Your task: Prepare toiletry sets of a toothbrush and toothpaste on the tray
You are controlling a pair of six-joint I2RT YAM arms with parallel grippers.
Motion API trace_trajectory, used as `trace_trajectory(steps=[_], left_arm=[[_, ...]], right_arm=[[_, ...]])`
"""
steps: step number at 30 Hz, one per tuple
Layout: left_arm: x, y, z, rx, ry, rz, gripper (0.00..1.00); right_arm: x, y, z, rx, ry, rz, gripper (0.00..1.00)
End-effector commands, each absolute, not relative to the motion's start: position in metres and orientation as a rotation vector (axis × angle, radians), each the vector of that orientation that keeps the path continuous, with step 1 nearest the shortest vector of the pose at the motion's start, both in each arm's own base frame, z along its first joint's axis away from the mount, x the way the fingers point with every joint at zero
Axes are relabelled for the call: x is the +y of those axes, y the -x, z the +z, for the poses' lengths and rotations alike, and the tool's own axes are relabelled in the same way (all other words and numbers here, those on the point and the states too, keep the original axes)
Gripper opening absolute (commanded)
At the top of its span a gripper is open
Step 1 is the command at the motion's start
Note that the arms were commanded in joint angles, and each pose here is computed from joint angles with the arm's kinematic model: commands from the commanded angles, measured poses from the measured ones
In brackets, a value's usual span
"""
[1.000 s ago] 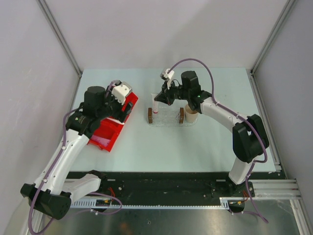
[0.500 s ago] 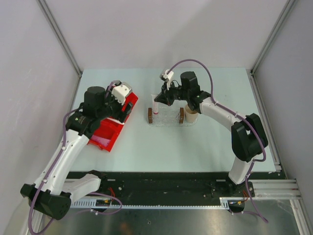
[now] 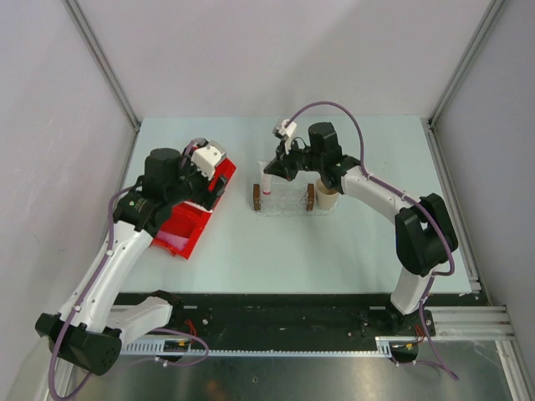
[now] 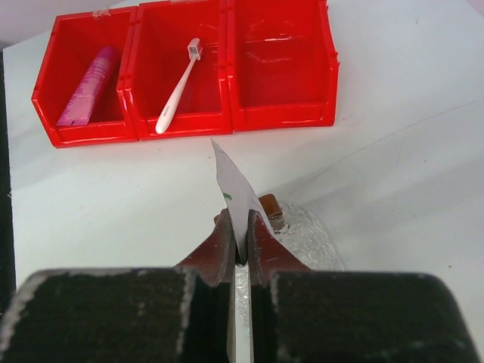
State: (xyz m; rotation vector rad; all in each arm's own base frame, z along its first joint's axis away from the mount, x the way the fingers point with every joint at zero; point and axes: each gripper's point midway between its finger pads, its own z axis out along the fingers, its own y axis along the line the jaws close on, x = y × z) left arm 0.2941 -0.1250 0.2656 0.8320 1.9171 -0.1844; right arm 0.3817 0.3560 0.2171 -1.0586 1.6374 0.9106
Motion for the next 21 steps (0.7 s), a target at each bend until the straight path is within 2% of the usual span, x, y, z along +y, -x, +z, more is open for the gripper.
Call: trace_trajectory(steps=[1, 21], left_arm=[[-0.1268, -0.2924, 0.2756, 1.879, -0.813, -0.208, 0.8], [-0.1272, -0.2927, 0.2741, 1.882, -0.817, -0.21, 0.8]], right_arm=[[0.3593, -0.3847, 0.2229, 1.577, 1.08, 0.905, 0.0], [0.358, -0.3864, 0.2166, 1.582, 1.084, 0.904, 0.0]])
